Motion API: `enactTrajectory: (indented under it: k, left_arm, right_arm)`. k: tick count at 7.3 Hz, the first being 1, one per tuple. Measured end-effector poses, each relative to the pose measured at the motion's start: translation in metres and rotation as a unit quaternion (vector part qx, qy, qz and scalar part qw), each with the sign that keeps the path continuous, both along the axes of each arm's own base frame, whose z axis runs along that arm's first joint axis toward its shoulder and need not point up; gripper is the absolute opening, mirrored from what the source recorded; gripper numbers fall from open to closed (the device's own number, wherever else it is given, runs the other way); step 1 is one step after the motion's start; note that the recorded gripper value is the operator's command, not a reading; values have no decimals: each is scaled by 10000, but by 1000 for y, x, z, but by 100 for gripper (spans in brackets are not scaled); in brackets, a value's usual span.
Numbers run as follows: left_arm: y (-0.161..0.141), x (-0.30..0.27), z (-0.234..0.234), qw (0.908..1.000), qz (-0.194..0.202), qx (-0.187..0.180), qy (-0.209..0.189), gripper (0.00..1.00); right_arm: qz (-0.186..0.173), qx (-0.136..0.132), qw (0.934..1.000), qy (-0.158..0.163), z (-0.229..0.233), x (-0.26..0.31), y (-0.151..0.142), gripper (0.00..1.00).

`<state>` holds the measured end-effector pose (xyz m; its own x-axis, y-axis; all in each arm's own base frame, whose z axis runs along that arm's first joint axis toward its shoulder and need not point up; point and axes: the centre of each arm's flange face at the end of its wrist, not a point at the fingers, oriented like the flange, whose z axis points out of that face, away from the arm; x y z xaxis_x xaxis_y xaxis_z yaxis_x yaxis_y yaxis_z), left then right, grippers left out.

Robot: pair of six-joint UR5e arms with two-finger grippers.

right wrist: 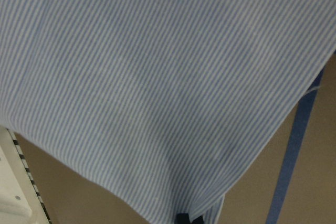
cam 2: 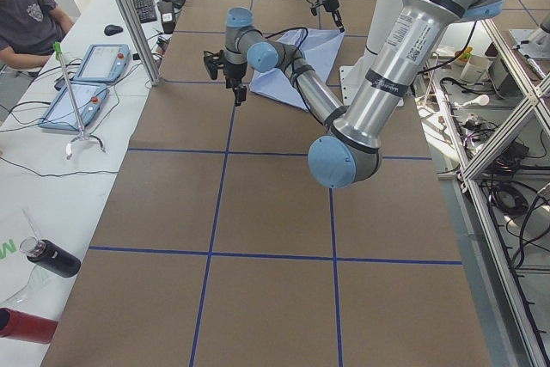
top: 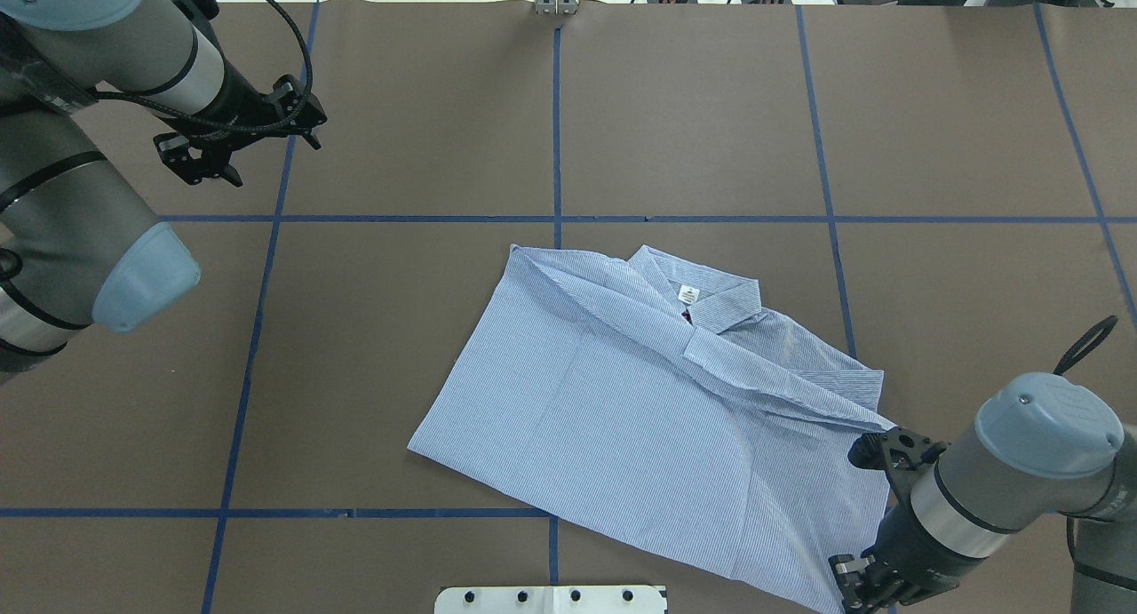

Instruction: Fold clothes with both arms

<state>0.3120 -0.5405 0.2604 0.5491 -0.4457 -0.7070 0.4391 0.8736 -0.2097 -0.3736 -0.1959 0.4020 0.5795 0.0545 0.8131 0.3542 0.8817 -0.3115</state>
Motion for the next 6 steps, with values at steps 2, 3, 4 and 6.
enactTrajectory:
  k: [2, 3, 4, 6]
  left_arm:
    - [6, 4, -6, 9999, 71, 41, 66, 100]
    - [14, 14, -10, 9998, 163, 75, 104, 100]
    - [27, 32, -13, 9992, 341, 122, 144, 100]
    - [70, 85, -19, 9962, 754, 178, 402, 100]
  right_arm:
    - [337, 43, 9989, -315, -31, 4, -29, 100]
    - [626, 91, 9967, -507, -51, 8, -52, 100]
    - [963, 153, 9929, -683, -71, 16, -79, 100]
    - [1641, 364, 9809, -977, -105, 42, -132, 100]
